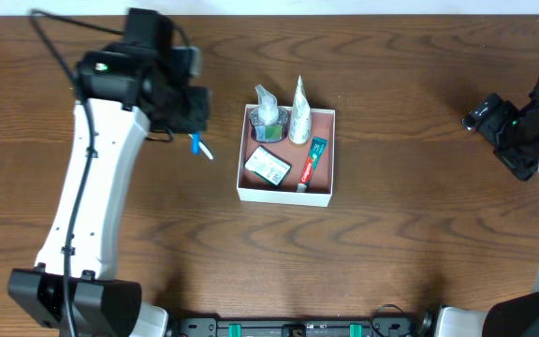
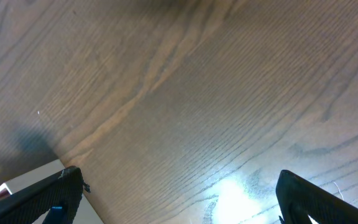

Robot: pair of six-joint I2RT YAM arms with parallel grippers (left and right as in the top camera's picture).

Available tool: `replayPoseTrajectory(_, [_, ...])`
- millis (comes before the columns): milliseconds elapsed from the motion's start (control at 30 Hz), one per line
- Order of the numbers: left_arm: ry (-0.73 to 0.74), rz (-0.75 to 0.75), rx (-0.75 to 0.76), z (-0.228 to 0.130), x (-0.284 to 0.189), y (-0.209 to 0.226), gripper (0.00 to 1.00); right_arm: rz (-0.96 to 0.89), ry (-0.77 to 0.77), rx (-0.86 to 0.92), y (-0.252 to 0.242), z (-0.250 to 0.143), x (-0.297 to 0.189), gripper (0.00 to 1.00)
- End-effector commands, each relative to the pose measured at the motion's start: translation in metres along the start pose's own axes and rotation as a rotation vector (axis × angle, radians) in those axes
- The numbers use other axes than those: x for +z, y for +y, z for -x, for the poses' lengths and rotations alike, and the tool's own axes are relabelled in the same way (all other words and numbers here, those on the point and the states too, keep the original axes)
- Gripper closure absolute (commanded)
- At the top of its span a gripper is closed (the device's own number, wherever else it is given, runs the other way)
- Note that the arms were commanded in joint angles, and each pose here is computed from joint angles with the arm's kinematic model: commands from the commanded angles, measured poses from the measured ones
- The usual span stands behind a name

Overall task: Pack container
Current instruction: 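Lift the blue razor and carry it right over the box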

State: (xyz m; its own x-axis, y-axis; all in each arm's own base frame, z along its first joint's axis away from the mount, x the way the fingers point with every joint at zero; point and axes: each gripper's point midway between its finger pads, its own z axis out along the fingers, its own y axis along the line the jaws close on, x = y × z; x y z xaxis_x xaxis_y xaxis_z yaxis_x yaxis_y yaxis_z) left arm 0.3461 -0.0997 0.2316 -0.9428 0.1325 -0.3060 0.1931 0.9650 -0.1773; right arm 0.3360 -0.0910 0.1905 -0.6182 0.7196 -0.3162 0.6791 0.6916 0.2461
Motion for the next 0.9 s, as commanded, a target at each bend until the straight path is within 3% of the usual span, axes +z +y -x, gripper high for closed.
replayPoseTrajectory(0, [0.026,-0.022,0.217,-0.007,0.005,-0.019,0.94,0.003,-0.001,0.013,0.001,0.002,0.0,0.01])
replayPoseTrajectory(567, [0.161,-0.155,1.117,-0.069,0.05,-0.096,0.94,0.003,-0.001,0.014,0.001,0.002,0.0,0.01])
replayPoseTrajectory(867, [0.133,-0.192,1.368,-0.084,0.084,-0.116,0.94,0.003,-0.001,0.014,0.001,0.002,0.0,0.01])
